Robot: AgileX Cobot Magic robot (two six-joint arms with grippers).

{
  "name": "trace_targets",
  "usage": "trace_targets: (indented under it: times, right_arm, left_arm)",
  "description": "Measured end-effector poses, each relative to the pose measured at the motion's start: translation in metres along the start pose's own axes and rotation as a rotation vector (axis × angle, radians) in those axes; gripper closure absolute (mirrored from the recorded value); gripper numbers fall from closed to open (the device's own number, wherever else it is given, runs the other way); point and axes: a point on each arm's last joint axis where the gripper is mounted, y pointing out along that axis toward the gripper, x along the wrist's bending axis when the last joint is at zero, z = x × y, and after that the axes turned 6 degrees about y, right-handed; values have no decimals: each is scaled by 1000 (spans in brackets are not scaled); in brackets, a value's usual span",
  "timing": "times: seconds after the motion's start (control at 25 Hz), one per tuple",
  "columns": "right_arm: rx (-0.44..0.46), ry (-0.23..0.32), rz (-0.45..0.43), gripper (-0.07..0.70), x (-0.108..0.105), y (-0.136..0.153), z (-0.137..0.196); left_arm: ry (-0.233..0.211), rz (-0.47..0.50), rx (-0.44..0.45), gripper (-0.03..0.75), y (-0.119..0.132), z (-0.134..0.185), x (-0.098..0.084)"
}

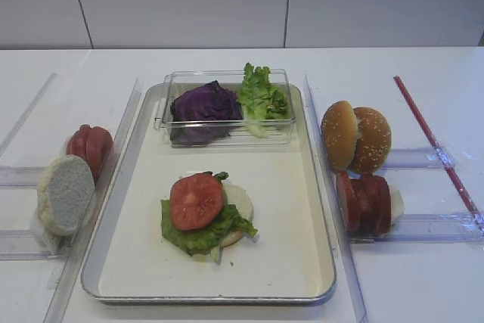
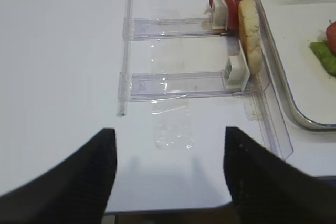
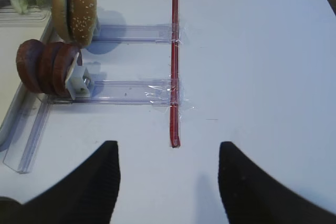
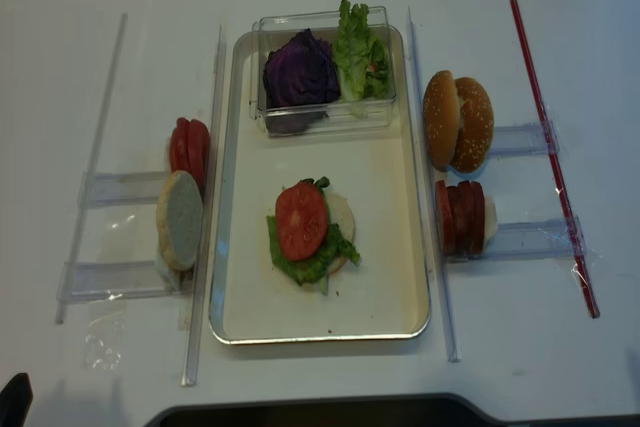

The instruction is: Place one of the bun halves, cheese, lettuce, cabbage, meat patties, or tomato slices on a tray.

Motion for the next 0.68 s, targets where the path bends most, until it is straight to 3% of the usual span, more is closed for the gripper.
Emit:
trace_targets:
  times: [0.68]
  right_arm:
    - [0, 0, 0, 176, 0, 0, 0]
  left_arm:
    - [0, 0, 0, 267, 0, 0, 0]
